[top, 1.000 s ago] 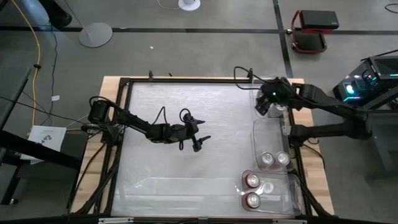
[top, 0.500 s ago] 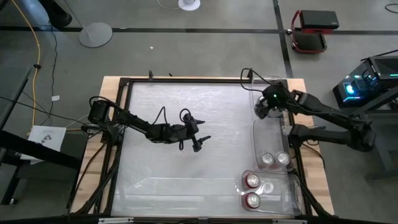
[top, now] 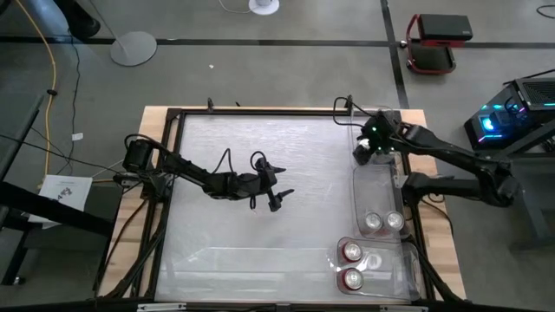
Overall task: Sort soda cans
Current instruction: Put the blue-white soda can into the top transparent bin
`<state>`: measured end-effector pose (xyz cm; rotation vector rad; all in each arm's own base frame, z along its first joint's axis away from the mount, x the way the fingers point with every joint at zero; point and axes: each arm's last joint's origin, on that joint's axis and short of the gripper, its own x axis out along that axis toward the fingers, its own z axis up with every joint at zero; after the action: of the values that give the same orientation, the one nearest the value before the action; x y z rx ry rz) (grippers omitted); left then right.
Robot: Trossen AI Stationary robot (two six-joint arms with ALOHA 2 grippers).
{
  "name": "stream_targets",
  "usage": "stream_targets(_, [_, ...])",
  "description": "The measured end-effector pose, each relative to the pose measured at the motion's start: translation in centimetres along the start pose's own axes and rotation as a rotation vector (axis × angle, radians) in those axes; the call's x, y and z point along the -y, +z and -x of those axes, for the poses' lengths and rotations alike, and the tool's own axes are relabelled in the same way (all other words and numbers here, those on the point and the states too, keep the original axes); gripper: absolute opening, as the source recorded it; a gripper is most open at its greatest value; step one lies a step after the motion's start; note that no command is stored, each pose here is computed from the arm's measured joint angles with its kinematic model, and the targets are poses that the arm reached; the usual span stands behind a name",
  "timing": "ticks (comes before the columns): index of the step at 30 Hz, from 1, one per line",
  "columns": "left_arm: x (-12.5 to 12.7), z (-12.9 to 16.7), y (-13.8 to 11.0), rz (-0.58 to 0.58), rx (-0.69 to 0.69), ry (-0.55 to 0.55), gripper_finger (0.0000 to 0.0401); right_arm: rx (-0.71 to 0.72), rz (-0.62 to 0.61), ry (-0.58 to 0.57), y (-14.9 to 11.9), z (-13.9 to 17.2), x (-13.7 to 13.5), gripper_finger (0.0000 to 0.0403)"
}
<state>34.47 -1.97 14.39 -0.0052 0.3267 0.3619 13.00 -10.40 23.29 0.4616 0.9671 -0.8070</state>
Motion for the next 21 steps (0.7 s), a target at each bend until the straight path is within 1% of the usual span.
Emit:
stream_targets(4, [0.0,0.0,0.0,0.0,0.0,0.0,0.036,-0.071,0.006,0.005,0.2,-1.4,-0.1,0.0292])
stream_targets(8, [0.0,0.0,0.0,0.0,0.0,-0.001,0.036,-0.091,0.016,-0.001,0.5,-2.0,-0.2,0.0293])
stream_targets(21, [0.0,0.0,0.0,0.0,0.0,-0.001,0.036,-0.09,0.031,0.0,0.2,-1.3,-0.1,0.0307])
